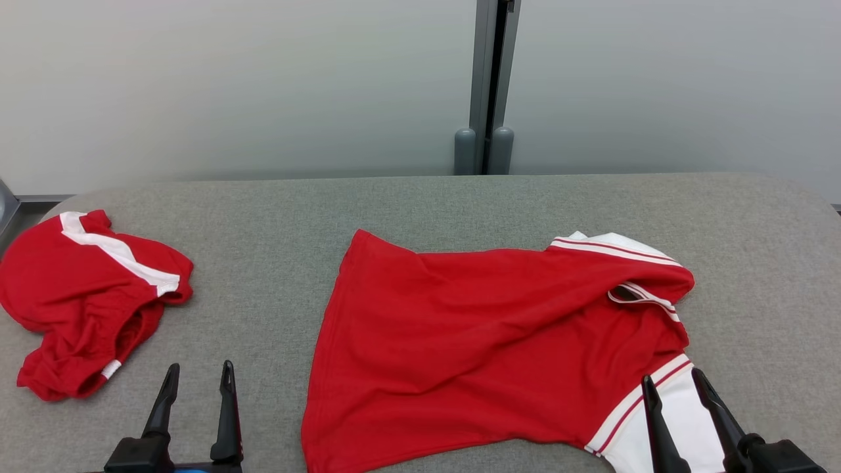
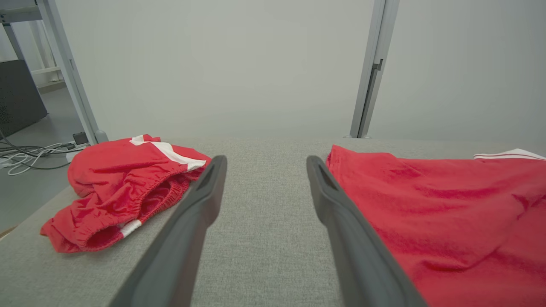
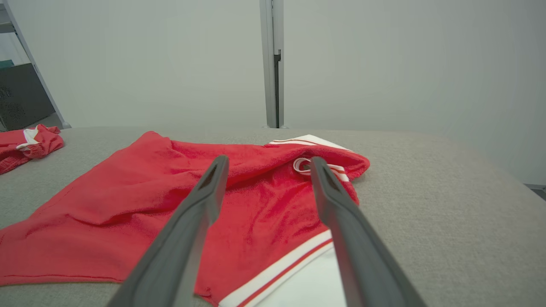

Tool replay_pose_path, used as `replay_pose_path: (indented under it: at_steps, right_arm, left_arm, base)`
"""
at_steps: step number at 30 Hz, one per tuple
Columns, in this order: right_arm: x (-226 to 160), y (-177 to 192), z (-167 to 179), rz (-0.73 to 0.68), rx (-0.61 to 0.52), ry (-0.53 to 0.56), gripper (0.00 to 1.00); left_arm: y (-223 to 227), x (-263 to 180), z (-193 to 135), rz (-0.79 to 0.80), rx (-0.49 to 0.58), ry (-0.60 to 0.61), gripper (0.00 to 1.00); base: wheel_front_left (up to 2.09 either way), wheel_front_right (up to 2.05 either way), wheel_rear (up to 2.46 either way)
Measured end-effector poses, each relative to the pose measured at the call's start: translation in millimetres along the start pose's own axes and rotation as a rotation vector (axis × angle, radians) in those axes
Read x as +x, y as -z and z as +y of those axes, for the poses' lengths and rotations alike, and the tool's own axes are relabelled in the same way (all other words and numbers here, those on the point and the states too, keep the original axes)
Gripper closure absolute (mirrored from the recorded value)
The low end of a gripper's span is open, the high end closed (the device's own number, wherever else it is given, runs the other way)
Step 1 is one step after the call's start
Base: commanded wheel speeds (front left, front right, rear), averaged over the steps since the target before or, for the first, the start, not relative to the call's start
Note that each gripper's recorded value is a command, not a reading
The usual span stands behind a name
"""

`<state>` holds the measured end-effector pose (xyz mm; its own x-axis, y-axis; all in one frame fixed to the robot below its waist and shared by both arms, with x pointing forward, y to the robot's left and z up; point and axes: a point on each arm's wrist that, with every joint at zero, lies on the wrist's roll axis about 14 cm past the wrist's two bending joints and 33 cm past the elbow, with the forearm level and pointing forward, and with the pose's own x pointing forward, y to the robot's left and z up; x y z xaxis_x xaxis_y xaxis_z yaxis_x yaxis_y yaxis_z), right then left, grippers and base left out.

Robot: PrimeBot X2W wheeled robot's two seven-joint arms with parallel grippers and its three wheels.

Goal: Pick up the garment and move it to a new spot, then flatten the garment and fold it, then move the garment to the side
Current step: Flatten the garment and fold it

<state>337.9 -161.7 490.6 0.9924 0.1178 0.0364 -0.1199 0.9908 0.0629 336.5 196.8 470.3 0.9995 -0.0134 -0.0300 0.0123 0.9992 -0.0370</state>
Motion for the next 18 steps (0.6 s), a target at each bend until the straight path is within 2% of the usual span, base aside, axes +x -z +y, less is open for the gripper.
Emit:
replay_pose_path:
  at_steps: [18]
  right_arm:
    - [-3.1, 19.6, 5.5, 0.063, 0.011, -0.014, 0.00]
  left_arm:
    - [8.8, -4.5, 4.1, 0.029, 0.006, -0.010, 0.00]
  base:
    - [0.00, 0.00, 0.00]
